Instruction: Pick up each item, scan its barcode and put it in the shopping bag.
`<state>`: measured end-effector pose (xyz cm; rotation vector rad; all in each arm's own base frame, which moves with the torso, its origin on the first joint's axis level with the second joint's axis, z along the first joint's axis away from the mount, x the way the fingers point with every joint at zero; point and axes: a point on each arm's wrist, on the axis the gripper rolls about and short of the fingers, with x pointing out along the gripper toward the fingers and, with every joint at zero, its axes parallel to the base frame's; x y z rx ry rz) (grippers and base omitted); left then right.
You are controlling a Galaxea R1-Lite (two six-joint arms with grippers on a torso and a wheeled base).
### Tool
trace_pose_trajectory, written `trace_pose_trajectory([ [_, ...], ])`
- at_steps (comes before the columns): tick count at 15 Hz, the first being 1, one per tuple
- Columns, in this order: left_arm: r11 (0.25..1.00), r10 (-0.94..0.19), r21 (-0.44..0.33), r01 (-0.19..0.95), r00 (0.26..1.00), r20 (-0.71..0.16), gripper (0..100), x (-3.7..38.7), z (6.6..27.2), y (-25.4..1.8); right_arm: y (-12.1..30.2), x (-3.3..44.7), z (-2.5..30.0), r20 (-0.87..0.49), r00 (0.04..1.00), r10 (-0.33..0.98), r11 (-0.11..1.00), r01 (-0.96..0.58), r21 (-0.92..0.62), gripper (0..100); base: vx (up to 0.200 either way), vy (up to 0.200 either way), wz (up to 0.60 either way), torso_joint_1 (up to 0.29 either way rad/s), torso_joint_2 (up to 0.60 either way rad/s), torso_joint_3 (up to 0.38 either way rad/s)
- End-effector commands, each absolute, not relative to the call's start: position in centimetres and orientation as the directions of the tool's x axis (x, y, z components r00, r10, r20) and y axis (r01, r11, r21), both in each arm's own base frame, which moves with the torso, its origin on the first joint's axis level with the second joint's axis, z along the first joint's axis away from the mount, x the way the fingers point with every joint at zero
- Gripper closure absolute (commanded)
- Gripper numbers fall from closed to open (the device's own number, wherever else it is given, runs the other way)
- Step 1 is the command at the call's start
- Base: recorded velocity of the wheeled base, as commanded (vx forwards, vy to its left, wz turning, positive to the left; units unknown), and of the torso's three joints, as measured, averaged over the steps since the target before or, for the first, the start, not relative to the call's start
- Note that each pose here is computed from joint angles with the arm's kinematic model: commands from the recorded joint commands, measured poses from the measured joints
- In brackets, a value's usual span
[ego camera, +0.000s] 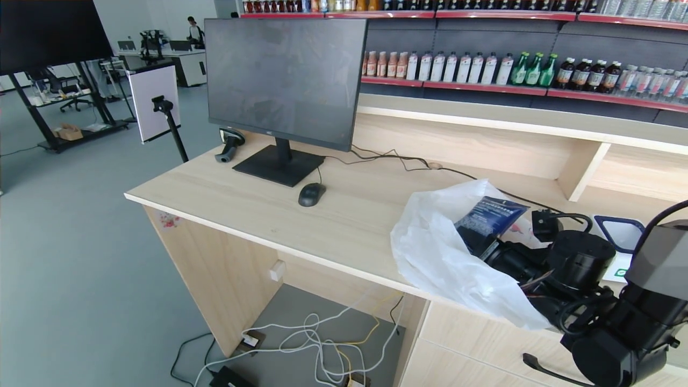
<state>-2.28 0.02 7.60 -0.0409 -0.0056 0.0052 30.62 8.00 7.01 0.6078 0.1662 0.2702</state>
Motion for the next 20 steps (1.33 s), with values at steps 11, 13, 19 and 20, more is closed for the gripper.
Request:
trace_pose_trajectory([
  [11,0.999,0.005,-0.041,-0.004,1.0,0.006,0,-2.3,7.6,0.0,7.3,31.3,6.7,-0.081,0.958,0.275,0.813,-0.186,0.552,0,0.0,0.0,0.0,0.0,0.0,0.0],
  [13,0.999,0.005,-0.041,-0.004,1.0,0.006,0,-2.3,7.6,0.0,7.4,31.6,7.4,-0.046,0.961,0.274,0.809,-0.204,0.551,0,0.0,0.0,0.0,0.0,0.0,0.0],
  [19,0.999,0.006,-0.041,-0.006,1.0,0.006,0,-2.3,7.6,0.0,7.5,33.7,9.9,0.084,0.961,0.264,0.848,-0.273,0.454,0,0.0,0.0,0.0,0.0,0.0,0.0],
  [20,0.999,0.005,-0.041,-0.004,1.0,0.006,0,-2.3,7.6,0.0,7.3,33.9,10.2,0.099,0.962,0.255,0.858,-0.273,0.436,0,0.0,0.0,0.0,0.0,0.0,0.0],
])
